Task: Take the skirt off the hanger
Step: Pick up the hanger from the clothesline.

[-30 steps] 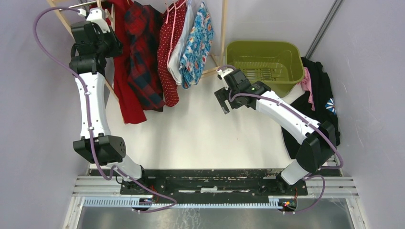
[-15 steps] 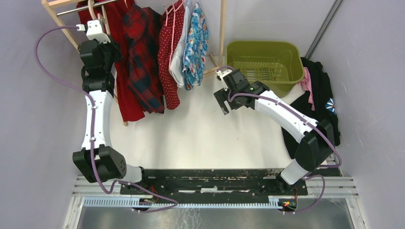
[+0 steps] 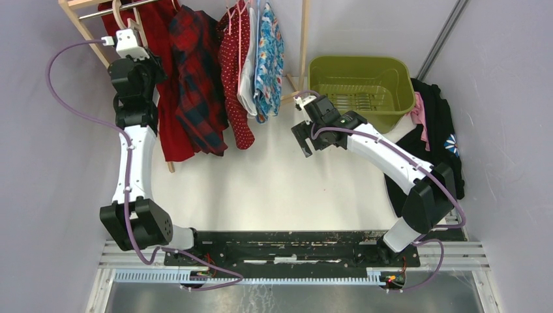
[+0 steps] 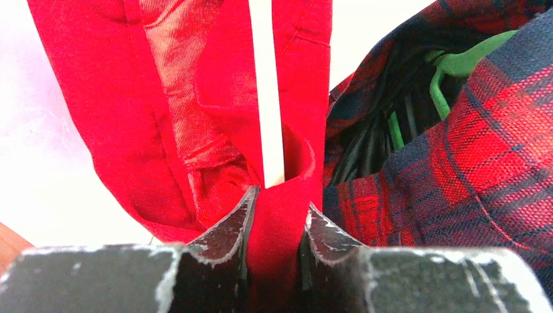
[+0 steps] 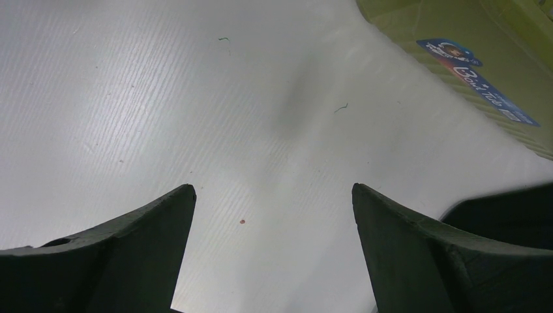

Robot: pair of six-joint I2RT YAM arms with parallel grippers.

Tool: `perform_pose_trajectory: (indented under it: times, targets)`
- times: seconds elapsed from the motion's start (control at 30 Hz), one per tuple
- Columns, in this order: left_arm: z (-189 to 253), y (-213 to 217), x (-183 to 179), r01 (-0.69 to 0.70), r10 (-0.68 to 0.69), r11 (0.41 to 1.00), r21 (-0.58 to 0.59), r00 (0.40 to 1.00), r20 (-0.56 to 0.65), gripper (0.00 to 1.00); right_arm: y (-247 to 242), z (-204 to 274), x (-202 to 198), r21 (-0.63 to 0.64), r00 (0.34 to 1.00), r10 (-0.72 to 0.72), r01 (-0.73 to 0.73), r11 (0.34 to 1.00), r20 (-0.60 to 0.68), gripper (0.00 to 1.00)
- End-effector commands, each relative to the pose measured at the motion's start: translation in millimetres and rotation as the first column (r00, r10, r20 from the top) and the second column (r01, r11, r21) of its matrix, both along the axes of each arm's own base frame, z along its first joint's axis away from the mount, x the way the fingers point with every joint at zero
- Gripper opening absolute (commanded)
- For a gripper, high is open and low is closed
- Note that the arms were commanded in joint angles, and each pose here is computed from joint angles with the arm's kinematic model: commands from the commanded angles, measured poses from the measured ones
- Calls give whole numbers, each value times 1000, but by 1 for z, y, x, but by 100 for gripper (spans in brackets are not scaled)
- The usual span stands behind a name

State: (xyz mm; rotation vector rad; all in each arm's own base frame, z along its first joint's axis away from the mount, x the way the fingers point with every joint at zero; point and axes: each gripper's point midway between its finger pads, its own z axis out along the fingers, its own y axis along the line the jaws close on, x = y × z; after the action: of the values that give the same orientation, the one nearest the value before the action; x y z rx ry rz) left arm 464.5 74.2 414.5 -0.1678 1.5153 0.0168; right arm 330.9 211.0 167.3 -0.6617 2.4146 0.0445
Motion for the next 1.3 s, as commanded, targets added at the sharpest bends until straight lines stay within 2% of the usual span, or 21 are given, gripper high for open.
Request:
perform_pose_trajectory:
  times: [0.0,0.3,0.43,0.57,0.73,0.87,0.97,1.1,1.2,1.27]
  targets:
    - [109,-9,-43,-11,-11,998,59,933,361,3,9,15,9,35,999,-5,3,999,50,96]
    - [89,-16,-68,-9,-18,996,88,952,306,3,11,15,10,43,999,-3,1,999,47,96]
    - [56,-20,-74,4,-24,995,95,978,207,3,9,16,10,37,999,-7,5,999,52,96]
    - [2,-24,-76,23,-27,997,74,998,57,3,10,20,12,43,998,-8,6,999,58,95]
    - [-54,-43,-93,52,-44,996,66,992,-116,3,7,27,13,38,997,-16,13,999,76,95]
    - [-69,-61,-110,94,-83,995,44,976,-203,3,8,33,15,40,996,-17,14,999,86,95]
    - [-79,-92,-129,195,-192,981,-15,950,-246,3,10,38,19,42,995,-21,17,999,95,94]
    - [-87,-131,-157,366,-371,928,-72,886,-278,3,13,42,24,44,995,-24,19,999,97,93]
    - [-89,-159,-183,529,-520,845,-70,786,-334,3,16,42,25,45,996,-21,17,999,90,93]
    - [-98,-183,-207,650,-633,752,-104,670,-389,3,18,45,27,51,995,-22,18,999,94,92]
